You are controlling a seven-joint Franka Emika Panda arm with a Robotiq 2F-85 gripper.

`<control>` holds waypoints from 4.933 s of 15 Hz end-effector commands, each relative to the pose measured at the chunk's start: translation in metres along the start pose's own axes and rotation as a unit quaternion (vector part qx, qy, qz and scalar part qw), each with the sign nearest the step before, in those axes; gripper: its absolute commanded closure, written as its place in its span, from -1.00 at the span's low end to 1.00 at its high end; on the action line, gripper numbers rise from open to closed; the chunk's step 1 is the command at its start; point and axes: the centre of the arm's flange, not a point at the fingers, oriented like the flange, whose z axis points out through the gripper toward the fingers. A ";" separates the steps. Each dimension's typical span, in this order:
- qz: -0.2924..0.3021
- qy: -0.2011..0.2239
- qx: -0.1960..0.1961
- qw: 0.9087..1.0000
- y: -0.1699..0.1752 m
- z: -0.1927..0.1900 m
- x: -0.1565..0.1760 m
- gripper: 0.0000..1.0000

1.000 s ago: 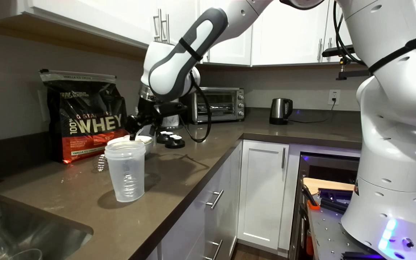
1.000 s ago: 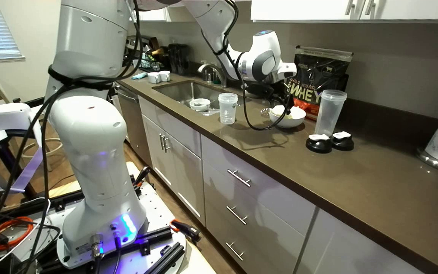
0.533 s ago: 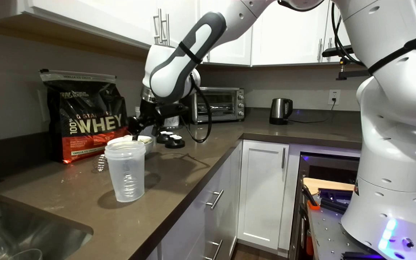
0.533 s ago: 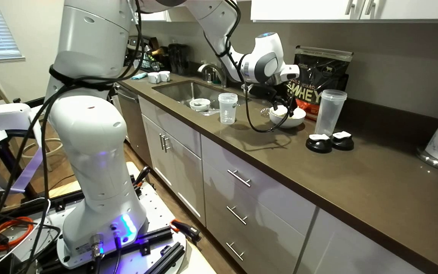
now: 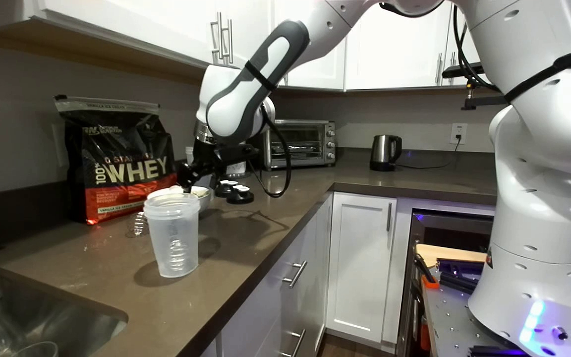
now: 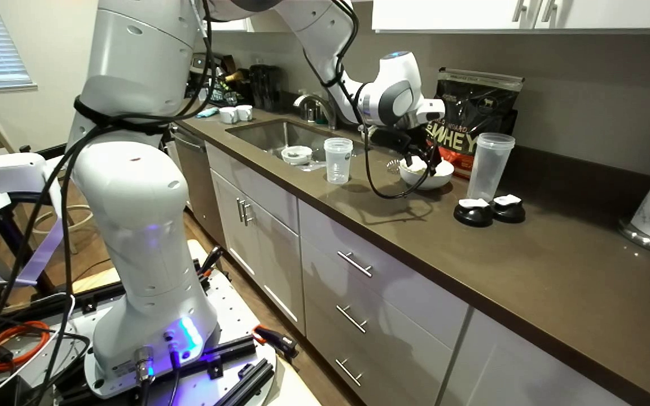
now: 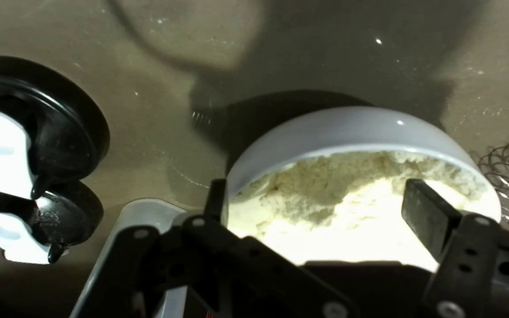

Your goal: Slide the bowl forward

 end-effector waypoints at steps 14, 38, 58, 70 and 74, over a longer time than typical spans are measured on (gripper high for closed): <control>-0.007 -0.010 -0.020 1.000 0.002 0.013 -0.008 -1.00; -0.022 -0.035 -0.031 0.999 0.011 0.000 -0.017 -1.00; -0.016 -0.082 -0.032 0.996 0.020 -0.009 -0.044 -1.00; -0.004 -0.100 -0.032 0.994 0.029 -0.021 -0.077 -1.00; -0.001 -0.108 -0.032 0.994 0.032 -0.023 -0.087 -1.00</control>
